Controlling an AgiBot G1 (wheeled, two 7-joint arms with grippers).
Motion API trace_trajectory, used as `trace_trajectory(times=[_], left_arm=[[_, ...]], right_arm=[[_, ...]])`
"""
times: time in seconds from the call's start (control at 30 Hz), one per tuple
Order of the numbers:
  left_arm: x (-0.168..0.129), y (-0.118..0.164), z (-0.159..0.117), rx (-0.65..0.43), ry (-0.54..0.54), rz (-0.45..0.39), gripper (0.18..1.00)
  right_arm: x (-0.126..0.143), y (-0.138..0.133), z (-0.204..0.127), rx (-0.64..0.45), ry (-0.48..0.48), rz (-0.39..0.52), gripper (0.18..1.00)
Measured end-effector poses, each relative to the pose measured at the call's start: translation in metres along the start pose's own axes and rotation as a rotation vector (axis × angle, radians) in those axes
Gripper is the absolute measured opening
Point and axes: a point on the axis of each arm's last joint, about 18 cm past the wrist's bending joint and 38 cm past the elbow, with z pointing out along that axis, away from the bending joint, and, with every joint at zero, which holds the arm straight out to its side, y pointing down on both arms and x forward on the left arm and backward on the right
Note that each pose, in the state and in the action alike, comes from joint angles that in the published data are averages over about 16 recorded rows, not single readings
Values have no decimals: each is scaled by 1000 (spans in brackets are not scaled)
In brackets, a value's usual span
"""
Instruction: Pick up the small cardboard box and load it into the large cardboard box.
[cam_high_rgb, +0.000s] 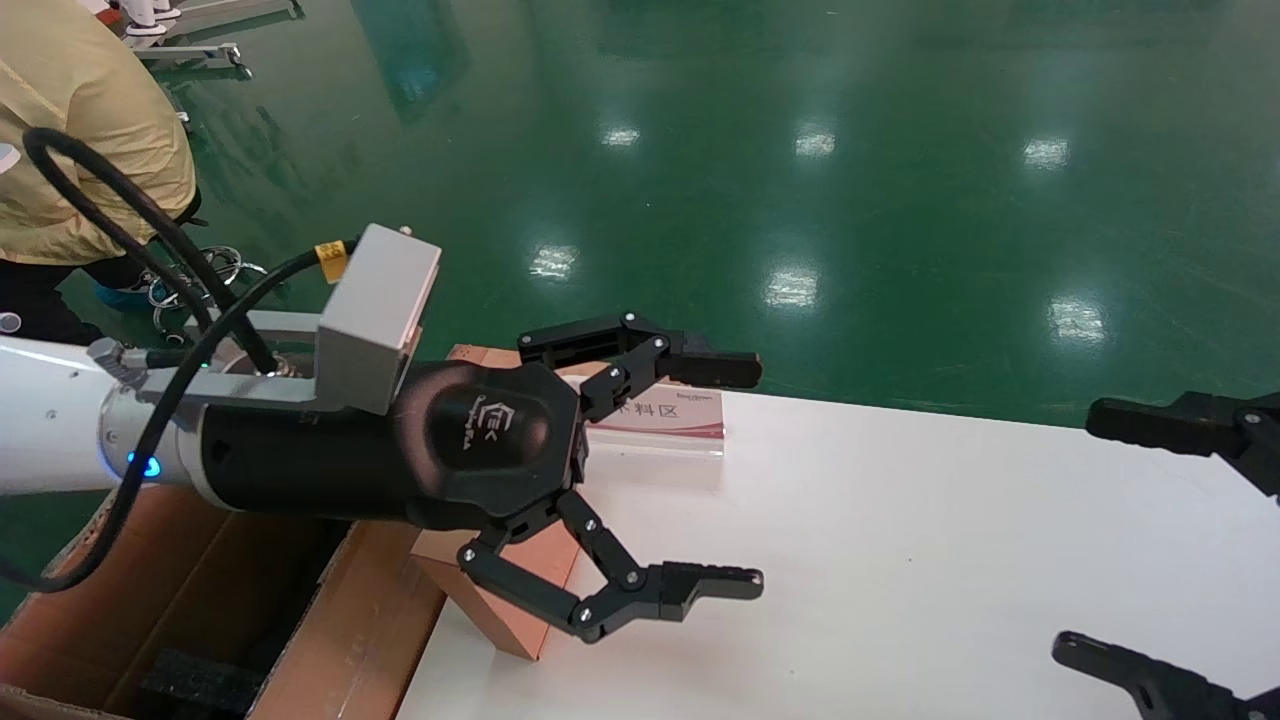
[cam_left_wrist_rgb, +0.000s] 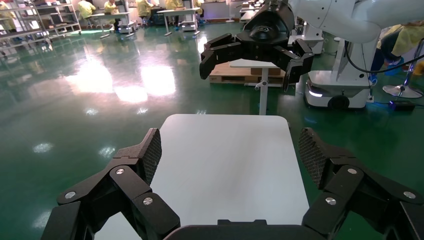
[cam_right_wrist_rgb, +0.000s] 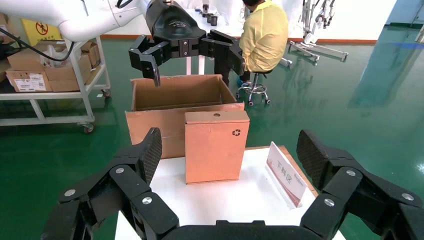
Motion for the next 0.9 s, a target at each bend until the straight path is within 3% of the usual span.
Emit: trace_trajectory(times=[0.53,0.73,0.9], left_arm=[[-2,3,-1,-35,-10,-18,1000],[-8,9,-4,-150,-36,-67,1000],[-17,14,-9,-315,-69,-121,1000]], right_arm=[[0,0,0,0,0,0,1001],[0,0,0,0,0,0,1001],[0,0,0,0,0,0,1001]])
